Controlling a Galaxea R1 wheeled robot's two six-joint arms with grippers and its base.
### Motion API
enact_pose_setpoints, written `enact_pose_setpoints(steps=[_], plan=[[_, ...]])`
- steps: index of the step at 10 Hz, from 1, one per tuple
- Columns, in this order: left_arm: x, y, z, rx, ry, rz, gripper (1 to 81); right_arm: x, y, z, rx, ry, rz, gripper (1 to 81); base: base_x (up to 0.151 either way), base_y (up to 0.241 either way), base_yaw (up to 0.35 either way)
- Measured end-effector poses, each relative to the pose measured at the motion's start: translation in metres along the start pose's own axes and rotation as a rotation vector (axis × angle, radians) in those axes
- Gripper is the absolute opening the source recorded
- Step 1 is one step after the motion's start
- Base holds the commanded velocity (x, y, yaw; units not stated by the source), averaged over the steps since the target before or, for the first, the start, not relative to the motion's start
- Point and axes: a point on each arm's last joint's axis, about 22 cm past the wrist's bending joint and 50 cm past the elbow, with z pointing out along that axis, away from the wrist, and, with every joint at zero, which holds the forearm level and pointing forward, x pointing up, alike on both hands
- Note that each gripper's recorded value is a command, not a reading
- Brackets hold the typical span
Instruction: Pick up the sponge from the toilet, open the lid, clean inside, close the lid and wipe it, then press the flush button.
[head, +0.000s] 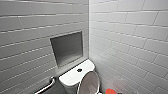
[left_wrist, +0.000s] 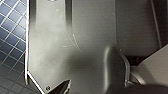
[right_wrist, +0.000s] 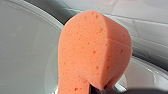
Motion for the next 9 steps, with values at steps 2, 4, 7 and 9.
enact_pose_setpoints(steps=[2,4,7,9], plan=[[-0.003,-0.004,0.012,0.002,-0.023,-0.005,81.1,-0.012,0.017,0.019,-0.003,-0.016,0.017,1.0,0.000,0.000,0.000],[0.002,-0.004,0.015,0.001,-0.019,-0.005,81.1,-0.002,0.008,0.030,0.014,0.000,0.023,1.0,0.000,0.000,0.000],[0.001,-0.003,0.015,-0.002,-0.024,-0.007,81.1,0.011,0.025,0.030,-0.021,0.021,0.052,1.0,0.000,0.000,0.000],[-0.014,0.000,0.013,-0.004,-0.056,-0.015,81.1,-0.001,0.042,0.041,-0.046,0.004,0.079,1.0,0.000,0.000,0.000]])
